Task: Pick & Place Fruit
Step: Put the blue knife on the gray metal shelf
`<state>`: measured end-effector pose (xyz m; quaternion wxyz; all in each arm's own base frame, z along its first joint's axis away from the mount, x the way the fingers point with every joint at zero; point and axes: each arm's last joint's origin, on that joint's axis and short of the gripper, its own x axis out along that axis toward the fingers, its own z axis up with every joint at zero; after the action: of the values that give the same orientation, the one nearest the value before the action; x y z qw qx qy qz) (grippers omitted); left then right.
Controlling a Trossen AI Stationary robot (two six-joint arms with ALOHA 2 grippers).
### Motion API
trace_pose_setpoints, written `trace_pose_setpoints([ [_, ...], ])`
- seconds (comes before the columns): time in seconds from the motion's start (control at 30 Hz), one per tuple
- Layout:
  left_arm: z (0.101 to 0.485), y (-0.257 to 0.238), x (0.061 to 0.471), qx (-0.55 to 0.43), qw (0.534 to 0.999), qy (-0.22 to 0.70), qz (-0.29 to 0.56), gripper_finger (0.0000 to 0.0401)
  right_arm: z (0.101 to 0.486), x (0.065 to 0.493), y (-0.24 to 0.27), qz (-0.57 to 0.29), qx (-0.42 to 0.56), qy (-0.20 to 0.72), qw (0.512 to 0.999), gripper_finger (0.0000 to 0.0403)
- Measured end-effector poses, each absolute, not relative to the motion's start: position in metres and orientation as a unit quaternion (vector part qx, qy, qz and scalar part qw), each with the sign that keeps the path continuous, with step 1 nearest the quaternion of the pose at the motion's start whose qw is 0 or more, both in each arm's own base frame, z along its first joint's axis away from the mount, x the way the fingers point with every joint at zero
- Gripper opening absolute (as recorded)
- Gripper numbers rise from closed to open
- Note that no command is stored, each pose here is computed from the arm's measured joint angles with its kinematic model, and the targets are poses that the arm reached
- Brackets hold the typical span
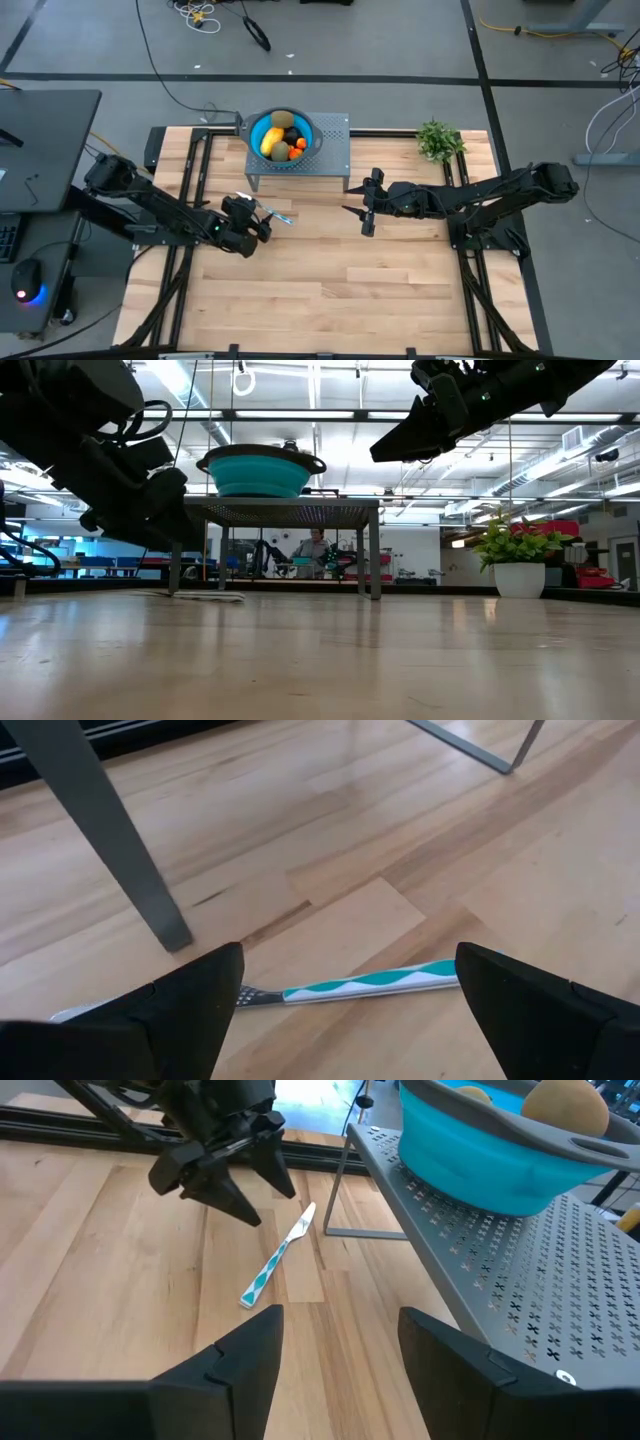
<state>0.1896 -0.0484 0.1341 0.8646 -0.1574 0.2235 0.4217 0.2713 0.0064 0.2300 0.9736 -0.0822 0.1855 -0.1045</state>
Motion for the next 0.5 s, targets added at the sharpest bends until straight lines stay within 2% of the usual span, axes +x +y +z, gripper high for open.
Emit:
trace_pose_setpoints([
  [0.5, 0.1345, -0.0477, 0.1894, -0.148, 0.865, 0.215, 0.429, 0.0373, 0.2300, 0.2713, 0.0064, -0.104, -0.082, 0.186, 0.974, 0.0208],
])
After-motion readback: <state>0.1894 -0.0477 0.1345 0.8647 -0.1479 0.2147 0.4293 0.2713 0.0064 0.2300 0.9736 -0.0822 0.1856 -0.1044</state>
